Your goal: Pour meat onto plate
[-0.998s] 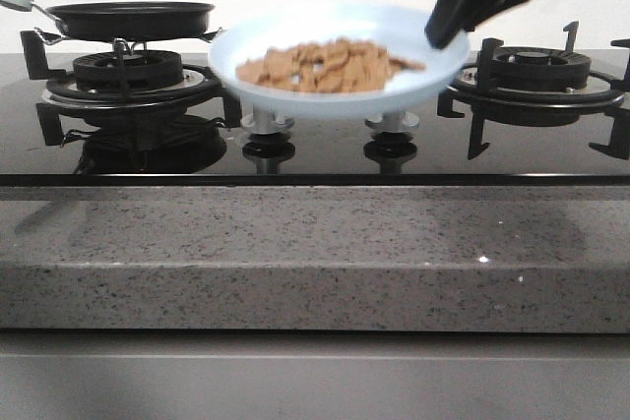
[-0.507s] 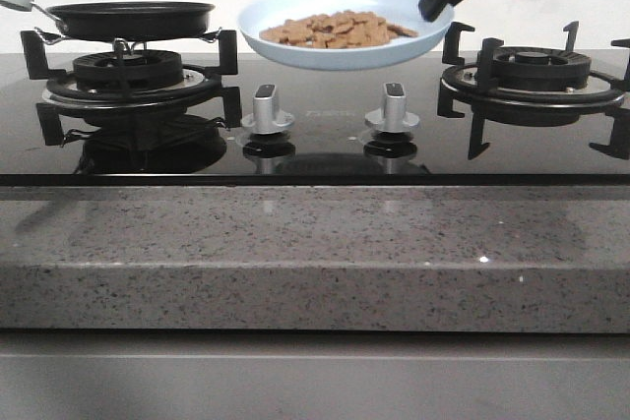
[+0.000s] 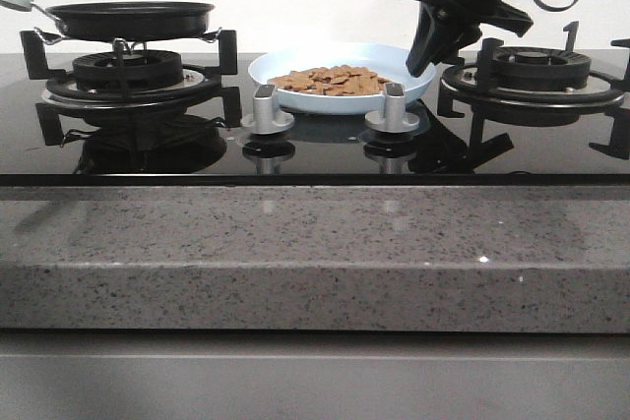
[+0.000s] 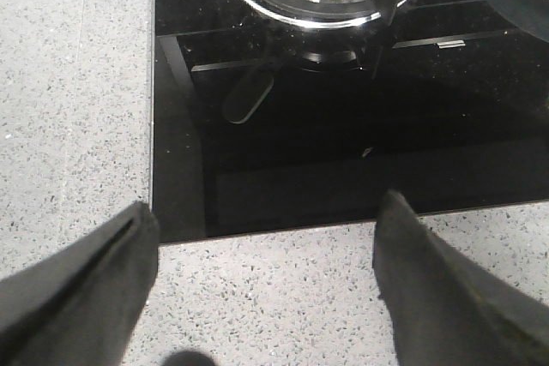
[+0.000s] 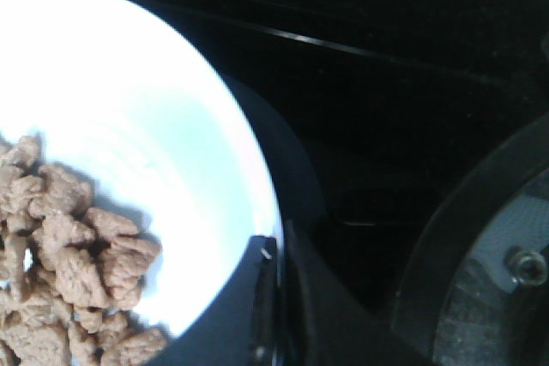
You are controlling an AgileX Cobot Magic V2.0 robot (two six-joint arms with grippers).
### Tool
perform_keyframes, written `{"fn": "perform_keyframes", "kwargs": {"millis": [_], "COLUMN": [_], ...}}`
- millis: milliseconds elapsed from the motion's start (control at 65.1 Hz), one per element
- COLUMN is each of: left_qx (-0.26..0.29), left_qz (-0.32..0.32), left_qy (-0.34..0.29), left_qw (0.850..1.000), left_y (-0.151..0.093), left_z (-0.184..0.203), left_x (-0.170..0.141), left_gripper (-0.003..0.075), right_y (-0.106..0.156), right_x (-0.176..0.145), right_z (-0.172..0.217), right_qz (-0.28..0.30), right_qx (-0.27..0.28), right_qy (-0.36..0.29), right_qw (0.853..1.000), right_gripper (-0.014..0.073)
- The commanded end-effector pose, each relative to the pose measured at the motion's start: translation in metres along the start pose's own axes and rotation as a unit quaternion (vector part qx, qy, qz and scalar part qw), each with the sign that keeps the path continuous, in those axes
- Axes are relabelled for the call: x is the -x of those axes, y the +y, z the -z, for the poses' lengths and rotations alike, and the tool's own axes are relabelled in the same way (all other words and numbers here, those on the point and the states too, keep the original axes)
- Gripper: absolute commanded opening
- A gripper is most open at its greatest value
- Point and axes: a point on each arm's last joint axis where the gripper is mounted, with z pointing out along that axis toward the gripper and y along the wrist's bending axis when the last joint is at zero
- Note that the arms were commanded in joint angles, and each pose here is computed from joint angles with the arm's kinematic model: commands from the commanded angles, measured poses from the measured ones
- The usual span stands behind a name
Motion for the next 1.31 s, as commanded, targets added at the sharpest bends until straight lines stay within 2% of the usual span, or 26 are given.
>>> {"fn": "perform_keyframes", "kwargs": {"millis": [0,77,123,338,445,599,891,1121,1290], "left_qx": [-0.002,-0.002,-0.002,-0.002,-0.002,-0.002,-0.002,-0.002,-0.002], "left_qz": [0.003,0.003,0.003,0.003,0.003,0.003,0.003,0.003,0.003], "left_qy": [-0.042,-0.042,-0.042,-0.042,-0.042,-0.042,-0.042,-0.042,-0.042], "left_qw": [0.999,0.999,0.999,0.999,0.999,0.999,0.999,0.999,0.999], "left_y": [-0.001,-0.001,-0.001,-0.001,-0.001,-0.001,-0.001,-0.001,-0.001], "left_z": [0.007,0.007,0.007,0.007,0.007,0.007,0.007,0.007,0.007], "left_x": [0.011,0.011,0.011,0.011,0.011,0.011,0.011,0.011,0.011], "left_gripper": [0.0514,0.0514,0.0514,0.0514,0.0514,0.0514,0.0514,0.0514,0.0514], "right_y": [0.015,0.016,0.018,0.035,0.049,0.065,0.07,0.063,0.06], "right_x": [0.019,0.019,0.019,0.018,0.006,-0.032,-0.127,-0.209,-0.261], "right_z": [0.039,0.042,0.046,0.087,0.111,0.144,0.207,0.248,0.266], "right_qz": [0.009,0.01,0.012,0.037,0.061,0.095,0.105,0.084,0.078], "right_qx": [0.014,0.014,0.015,0.011,-0.007,-0.037,-0.053,-0.095,-0.097], "right_qy": [-0.066,-0.068,-0.069,-0.081,-0.091,-0.097,-0.105,-0.112,-0.123], "right_qw": [0.998,0.998,0.997,0.996,0.994,0.99,0.988,0.986,0.985], "right_gripper": [0.022,0.0345,0.0374,0.037,0.037,0.037,0.037,0.037,0.037]}}
